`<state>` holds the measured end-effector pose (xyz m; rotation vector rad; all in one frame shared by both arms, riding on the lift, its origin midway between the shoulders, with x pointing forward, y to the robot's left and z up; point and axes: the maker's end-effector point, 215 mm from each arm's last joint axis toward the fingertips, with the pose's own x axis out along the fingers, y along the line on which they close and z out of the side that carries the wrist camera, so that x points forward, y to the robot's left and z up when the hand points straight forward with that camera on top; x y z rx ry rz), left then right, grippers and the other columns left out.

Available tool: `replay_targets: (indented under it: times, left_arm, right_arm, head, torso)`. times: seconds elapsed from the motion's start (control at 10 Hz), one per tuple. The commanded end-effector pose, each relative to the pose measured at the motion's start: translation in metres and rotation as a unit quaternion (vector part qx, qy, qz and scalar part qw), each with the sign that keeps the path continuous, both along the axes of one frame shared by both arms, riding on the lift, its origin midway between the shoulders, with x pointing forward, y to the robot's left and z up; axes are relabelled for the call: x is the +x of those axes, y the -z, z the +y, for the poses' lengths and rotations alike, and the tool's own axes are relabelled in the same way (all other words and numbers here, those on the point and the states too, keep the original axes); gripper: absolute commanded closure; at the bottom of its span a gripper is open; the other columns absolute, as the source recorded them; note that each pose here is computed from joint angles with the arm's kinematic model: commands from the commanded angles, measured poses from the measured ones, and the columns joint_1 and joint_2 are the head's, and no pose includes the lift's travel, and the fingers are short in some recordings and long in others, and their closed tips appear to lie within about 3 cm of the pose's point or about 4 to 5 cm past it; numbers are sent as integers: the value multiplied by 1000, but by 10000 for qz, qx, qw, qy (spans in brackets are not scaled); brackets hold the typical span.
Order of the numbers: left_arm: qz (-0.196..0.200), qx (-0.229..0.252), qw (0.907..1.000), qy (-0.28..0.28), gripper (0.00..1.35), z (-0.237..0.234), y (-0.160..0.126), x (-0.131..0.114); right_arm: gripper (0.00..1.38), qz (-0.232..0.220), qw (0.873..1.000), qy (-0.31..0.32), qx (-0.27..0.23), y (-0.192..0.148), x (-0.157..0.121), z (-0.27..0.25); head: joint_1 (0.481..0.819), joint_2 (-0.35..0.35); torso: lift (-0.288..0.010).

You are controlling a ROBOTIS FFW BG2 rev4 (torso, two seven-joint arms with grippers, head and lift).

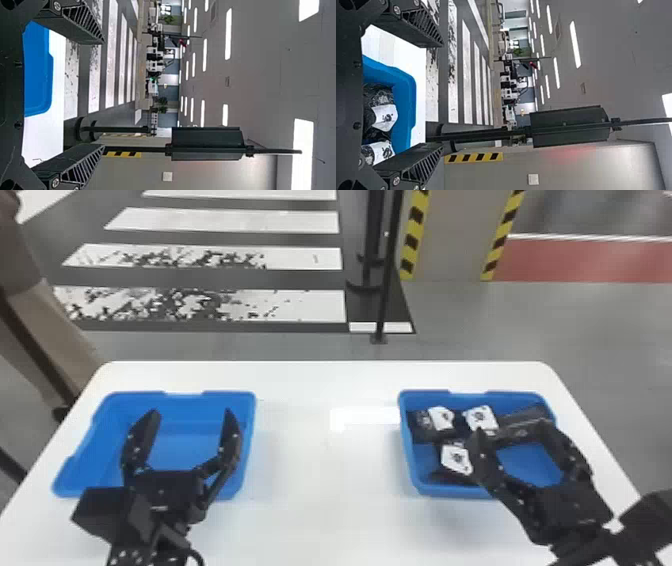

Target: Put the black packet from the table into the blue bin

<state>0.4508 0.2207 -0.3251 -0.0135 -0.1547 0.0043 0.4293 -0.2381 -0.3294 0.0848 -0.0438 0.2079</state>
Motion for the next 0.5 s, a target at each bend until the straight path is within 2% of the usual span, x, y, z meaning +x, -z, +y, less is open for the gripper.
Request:
replay_targets:
  times: [0.0, 0.4]
  left_arm:
    - [7, 0, 10000, 0, 101, 0, 1, 0]
    - [7, 0, 10000, 0, 101, 0, 1, 0]
  right_arm:
    - [130, 2, 10000, -5, 2, 0, 0, 1]
    - [130, -10, 10000, -7, 3, -1, 0, 1]
  head:
    - [695, -23]
    - [695, -21]
  torso:
    - [-110]
    - [-110]
